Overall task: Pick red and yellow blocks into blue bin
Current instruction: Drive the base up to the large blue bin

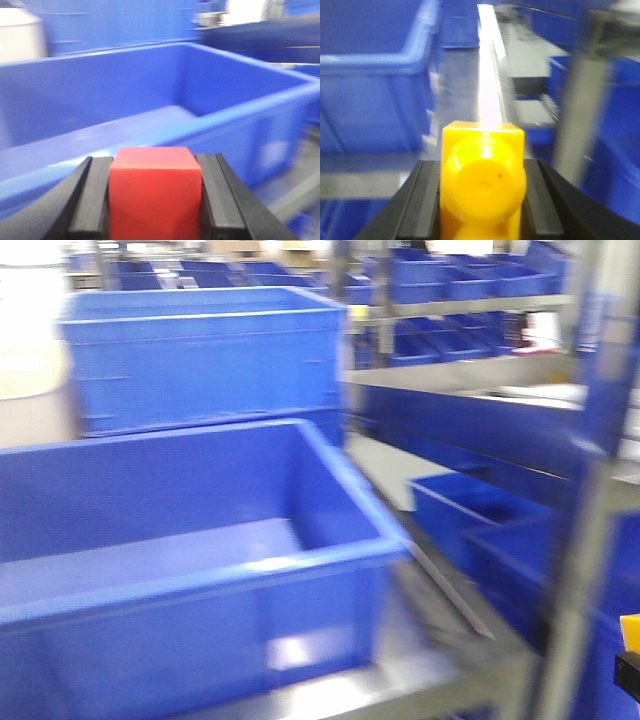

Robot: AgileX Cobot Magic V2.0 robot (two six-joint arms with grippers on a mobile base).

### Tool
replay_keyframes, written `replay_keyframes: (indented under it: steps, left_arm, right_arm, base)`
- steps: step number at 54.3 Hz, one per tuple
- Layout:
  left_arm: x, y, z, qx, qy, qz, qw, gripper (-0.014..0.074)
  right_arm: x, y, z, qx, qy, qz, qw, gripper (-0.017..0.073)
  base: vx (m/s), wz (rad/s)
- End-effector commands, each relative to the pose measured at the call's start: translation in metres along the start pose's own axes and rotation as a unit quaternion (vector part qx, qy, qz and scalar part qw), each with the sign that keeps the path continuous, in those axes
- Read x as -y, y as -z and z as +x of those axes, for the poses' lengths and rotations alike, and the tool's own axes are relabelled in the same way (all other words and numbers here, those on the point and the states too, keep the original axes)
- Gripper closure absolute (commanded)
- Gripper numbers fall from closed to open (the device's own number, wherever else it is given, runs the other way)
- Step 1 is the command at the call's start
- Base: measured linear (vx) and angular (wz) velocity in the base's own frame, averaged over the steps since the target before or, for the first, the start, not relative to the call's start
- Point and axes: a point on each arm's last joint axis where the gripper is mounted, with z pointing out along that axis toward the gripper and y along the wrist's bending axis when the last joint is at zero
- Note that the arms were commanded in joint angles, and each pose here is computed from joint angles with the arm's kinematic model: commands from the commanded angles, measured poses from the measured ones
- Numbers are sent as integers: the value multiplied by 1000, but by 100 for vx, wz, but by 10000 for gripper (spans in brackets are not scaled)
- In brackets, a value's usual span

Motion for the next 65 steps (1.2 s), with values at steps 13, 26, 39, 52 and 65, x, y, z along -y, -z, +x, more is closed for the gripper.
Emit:
replay_keyframes:
  steps: [13,26,39,52,65]
  left_arm:
    - [-2,1,-15,45,9,-11,999,591]
    - [-2,1,-15,45,9,-11,999,591]
    - [-2,1,-15,45,9,-10,999,591]
    - [-2,1,-15,45,9,-10,999,591]
    - [-2,2,-15,49,9,-13,999,591]
  right_arm:
    - [-1,4,-15,50,12,-7,999,570]
    - [-1,4,-15,50,12,-7,999,570]
    - [-1,4,-15,50,12,-7,999,570]
    - [-1,4,-15,50,12,-7,999,570]
    - [-1,4,-15,50,10,-8,999,570]
  base:
    - [17,70]
    - [9,35]
    - [2,9]
    - [0,1]
    - [0,0]
